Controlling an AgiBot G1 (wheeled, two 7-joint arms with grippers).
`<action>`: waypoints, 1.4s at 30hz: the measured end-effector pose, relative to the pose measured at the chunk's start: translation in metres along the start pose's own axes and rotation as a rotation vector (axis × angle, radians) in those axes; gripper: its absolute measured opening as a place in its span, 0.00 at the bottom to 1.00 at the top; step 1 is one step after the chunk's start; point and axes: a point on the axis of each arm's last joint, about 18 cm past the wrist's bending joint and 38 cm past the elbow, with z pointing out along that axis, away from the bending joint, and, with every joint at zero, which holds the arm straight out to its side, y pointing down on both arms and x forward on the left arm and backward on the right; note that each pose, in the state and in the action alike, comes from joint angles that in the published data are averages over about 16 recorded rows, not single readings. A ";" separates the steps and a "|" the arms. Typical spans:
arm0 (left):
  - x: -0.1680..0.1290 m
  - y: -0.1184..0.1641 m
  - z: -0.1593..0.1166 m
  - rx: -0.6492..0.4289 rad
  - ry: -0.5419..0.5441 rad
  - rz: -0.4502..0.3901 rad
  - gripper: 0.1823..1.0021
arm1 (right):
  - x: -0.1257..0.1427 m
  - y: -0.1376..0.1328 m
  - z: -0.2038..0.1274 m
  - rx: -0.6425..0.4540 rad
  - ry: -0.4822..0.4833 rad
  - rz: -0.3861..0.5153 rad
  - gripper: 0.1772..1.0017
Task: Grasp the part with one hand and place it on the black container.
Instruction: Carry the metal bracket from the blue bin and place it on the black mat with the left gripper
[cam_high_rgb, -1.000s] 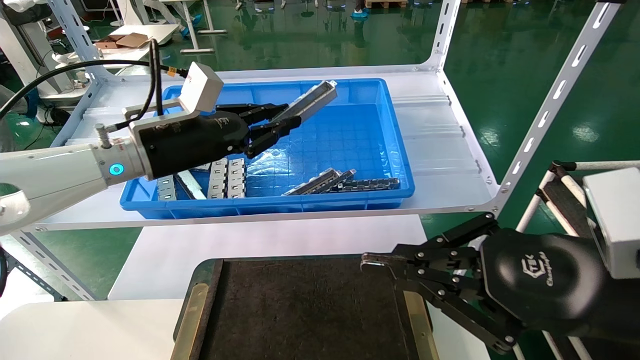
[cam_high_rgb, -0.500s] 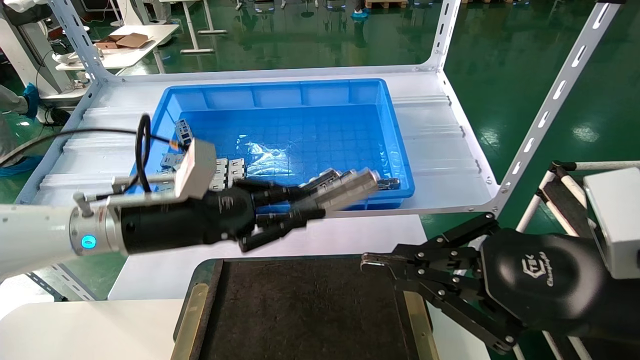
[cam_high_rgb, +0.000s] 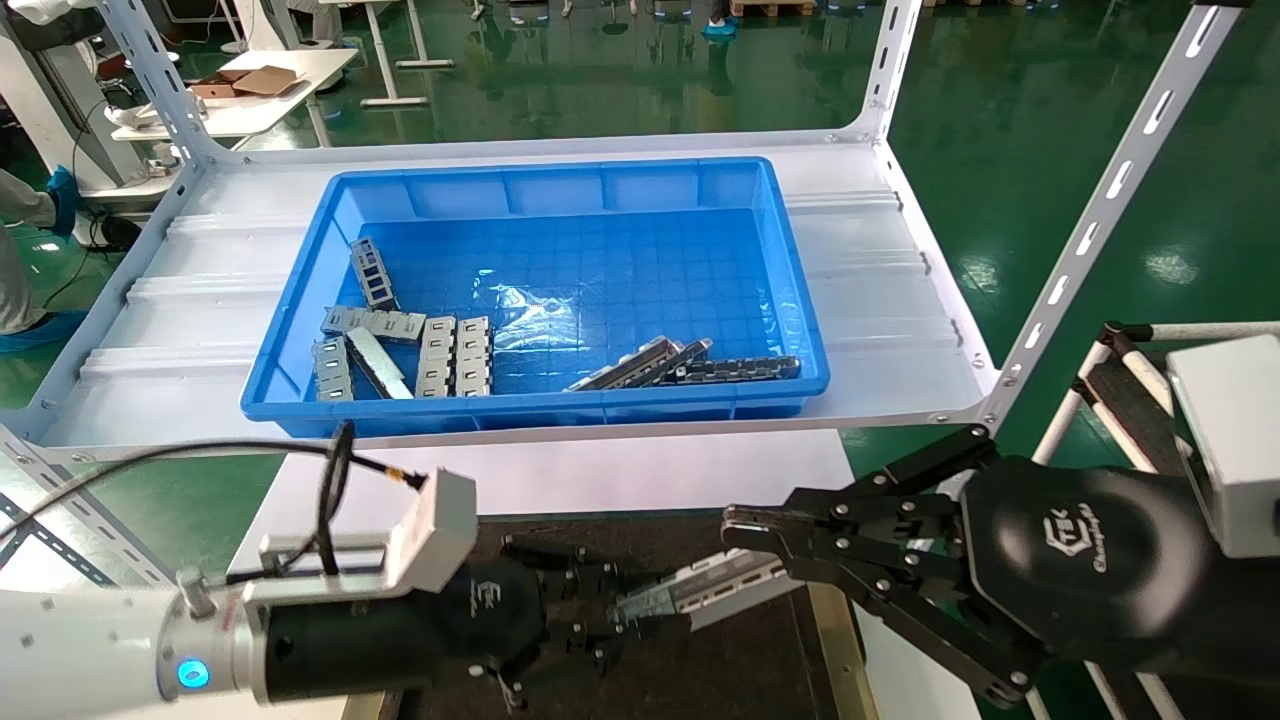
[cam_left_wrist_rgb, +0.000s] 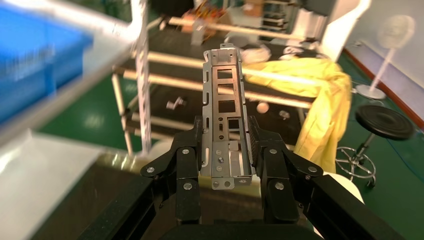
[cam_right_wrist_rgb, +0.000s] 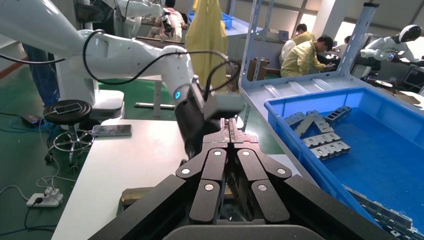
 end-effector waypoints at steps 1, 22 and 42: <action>0.002 0.007 0.002 -0.010 -0.019 -0.020 0.22 | 0.000 0.000 0.000 0.000 0.000 0.000 0.02; 0.016 0.123 0.070 -0.082 -0.490 -0.396 0.22 | 0.000 0.000 0.000 0.000 0.000 0.000 0.02; -0.016 0.158 0.137 -0.046 -0.758 -0.543 0.22 | 0.000 0.000 0.000 0.000 0.000 0.000 0.02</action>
